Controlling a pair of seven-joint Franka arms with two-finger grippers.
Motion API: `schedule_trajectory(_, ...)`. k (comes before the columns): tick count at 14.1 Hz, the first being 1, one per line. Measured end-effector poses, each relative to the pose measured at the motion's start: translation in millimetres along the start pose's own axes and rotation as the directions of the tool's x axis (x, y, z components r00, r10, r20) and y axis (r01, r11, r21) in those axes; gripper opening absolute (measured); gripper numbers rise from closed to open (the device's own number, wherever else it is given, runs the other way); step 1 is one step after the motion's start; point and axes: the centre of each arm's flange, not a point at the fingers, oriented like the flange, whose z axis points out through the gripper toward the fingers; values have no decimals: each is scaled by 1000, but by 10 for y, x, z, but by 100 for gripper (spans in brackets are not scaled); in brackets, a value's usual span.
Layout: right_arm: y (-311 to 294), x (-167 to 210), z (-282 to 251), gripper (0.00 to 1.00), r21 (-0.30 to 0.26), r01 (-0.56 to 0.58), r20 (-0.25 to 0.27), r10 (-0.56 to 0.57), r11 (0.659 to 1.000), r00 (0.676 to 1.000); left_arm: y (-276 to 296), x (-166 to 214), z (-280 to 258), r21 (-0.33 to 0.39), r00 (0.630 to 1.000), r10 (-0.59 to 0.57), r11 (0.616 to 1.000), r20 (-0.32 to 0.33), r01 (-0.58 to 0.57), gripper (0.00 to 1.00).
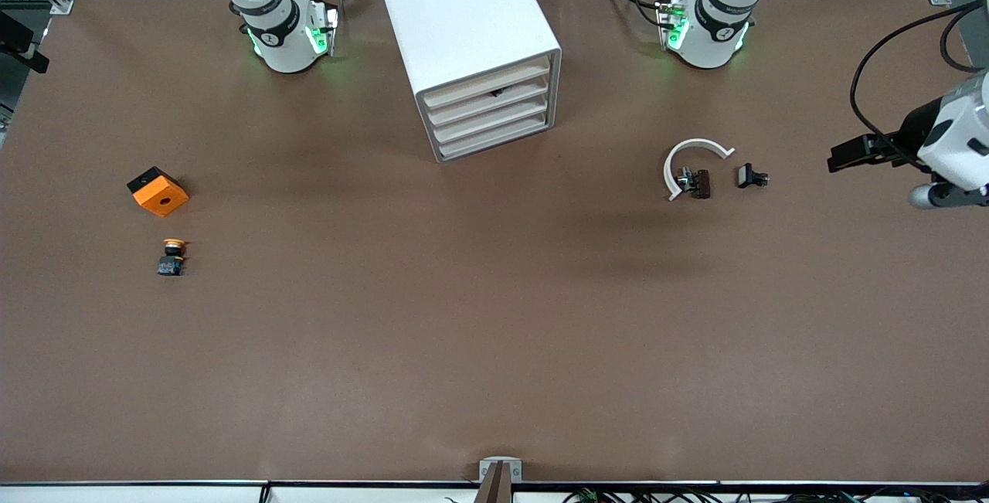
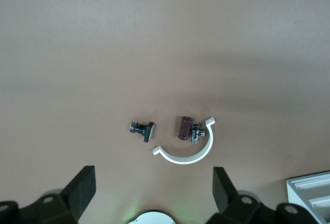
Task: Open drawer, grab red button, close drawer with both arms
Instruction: 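Move the left gripper in from its side toward the white cabinet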
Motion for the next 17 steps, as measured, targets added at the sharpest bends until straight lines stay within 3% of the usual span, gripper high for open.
schedule_trajectory(5, -5, 1, 0, 100, 0, 1, 0, -1, 1000, 1000, 55, 333, 566, 5, 997, 6, 1000, 83, -6, 100)
schedule_trajectory(17, 23, 6, -7, 100, -2, -4, -8, 4, 1000, 1000, 559, 872, 1609, 26, 993, -7, 1000, 120, 4, 100)
